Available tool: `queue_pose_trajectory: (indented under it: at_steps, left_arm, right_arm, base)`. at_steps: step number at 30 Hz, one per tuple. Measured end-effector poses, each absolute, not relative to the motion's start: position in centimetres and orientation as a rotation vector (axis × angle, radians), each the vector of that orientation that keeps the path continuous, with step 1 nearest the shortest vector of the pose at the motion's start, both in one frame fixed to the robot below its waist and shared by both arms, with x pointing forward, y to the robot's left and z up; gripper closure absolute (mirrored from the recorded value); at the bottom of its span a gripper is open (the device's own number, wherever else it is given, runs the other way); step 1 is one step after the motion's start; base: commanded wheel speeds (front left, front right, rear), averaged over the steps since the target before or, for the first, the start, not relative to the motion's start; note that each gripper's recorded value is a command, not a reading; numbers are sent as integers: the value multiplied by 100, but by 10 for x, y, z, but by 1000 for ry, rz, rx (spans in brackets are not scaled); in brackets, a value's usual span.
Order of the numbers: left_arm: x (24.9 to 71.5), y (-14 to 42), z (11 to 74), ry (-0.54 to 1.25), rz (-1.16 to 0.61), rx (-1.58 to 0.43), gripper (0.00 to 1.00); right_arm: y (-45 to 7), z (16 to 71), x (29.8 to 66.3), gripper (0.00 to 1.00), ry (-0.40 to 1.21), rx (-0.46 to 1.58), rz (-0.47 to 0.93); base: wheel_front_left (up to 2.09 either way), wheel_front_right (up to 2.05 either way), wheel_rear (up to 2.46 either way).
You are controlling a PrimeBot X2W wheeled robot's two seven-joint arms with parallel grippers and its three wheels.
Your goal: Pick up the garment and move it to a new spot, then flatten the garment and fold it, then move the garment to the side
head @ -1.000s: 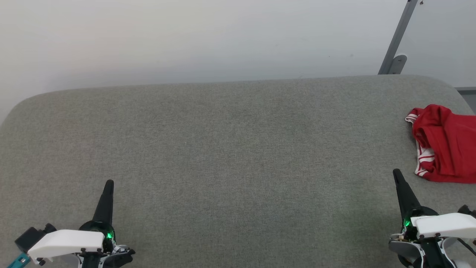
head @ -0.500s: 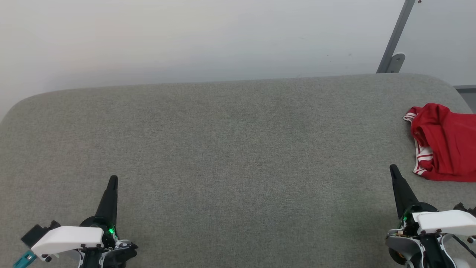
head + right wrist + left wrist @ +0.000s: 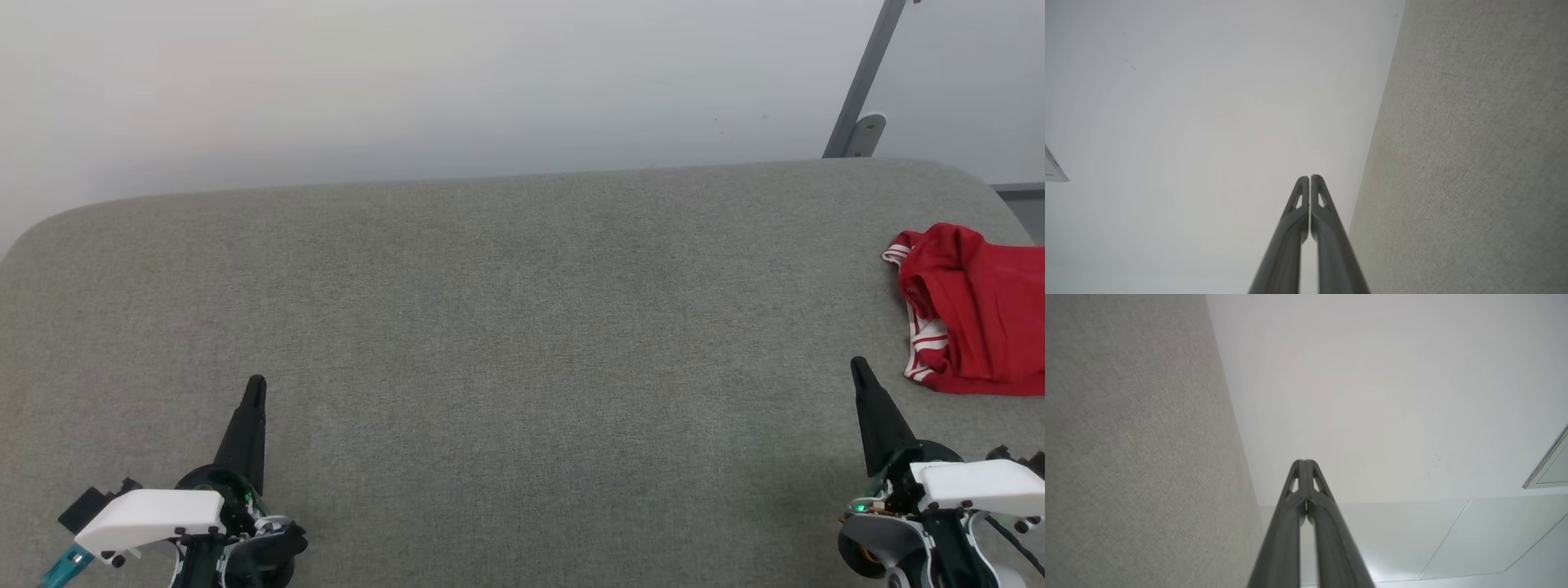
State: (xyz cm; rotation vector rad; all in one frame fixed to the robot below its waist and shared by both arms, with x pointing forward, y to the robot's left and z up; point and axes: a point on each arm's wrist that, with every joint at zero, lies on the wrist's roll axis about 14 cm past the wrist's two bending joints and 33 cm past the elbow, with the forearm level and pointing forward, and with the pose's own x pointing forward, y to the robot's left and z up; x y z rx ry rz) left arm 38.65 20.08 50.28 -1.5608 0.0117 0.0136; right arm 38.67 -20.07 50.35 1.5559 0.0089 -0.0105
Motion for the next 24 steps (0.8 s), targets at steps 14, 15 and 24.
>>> queue_pose_trajectory:
  at_steps: [14,15,24]
  left_arm:
    - [388,200,504,11,10,-1574,100]
    - [388,200,503,11,10,-1574,100]
    - [387,200,503,11,10,-1575,100]
  right_arm:
    - [-200,506,389,100,3,1573,-2]
    - [-200,506,389,100,3,1573,-3]
    - [-200,506,389,100,3,1573,-2]
  base:
    - [0,0,0]
    - [0,0,0]
    - [0,0,0]
